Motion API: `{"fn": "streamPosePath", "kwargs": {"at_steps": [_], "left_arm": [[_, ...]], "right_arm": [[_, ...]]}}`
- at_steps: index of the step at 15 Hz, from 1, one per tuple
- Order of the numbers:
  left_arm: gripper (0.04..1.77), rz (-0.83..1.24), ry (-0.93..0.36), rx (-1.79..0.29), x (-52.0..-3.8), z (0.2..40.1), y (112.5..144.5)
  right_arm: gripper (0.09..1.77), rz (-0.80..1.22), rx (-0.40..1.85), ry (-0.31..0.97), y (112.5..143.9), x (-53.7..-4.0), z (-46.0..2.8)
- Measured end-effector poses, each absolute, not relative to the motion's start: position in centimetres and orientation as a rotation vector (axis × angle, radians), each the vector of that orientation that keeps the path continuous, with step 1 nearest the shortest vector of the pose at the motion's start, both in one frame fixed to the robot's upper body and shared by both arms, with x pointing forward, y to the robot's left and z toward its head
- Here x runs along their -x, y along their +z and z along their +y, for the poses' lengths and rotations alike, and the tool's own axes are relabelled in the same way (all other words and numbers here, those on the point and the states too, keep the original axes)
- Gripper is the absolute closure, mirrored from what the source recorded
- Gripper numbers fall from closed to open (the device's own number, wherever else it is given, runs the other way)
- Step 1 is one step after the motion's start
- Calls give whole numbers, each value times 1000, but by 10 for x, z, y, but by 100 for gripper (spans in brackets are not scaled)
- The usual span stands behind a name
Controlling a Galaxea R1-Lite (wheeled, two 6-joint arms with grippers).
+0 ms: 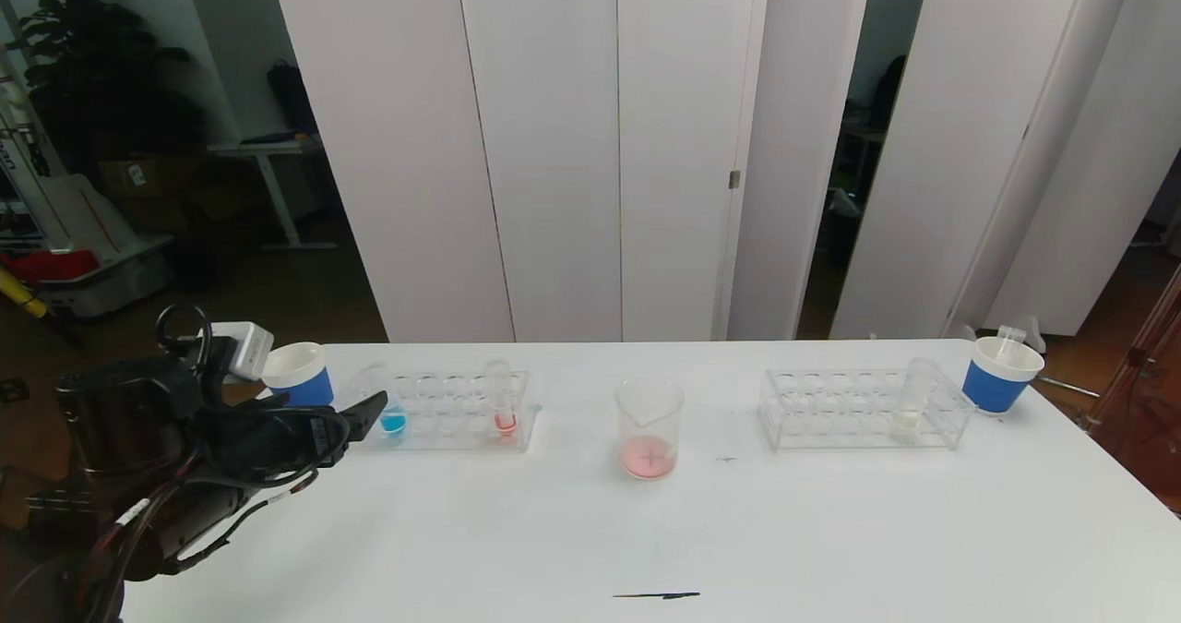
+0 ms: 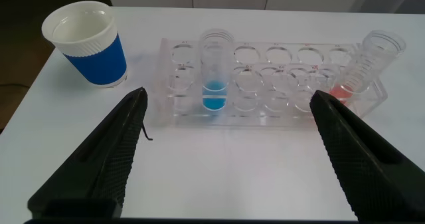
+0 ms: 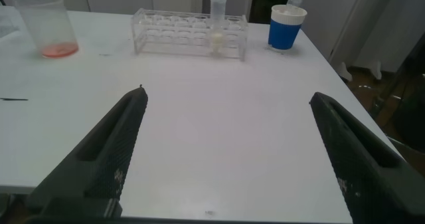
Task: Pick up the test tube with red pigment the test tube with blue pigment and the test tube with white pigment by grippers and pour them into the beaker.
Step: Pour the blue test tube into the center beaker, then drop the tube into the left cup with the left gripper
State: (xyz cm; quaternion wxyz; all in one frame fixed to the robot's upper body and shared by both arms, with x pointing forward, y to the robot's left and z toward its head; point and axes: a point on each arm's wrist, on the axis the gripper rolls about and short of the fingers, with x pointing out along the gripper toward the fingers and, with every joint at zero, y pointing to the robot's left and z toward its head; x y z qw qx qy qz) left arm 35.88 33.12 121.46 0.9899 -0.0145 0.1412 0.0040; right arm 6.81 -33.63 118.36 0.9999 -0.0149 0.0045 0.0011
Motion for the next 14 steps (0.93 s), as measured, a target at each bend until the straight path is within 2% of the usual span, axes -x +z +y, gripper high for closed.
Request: {"fn": "streamPosePath", "kwargs": {"at_steps": [7,14], "left_arm": [[6,309,77,88,-400,326,1184],[6,287,156,139,-428,327,1174]], "right_arm": [[11,9,30,2,1184,-68,-336],[11,9,30,2,1184,-68,-336]]}}
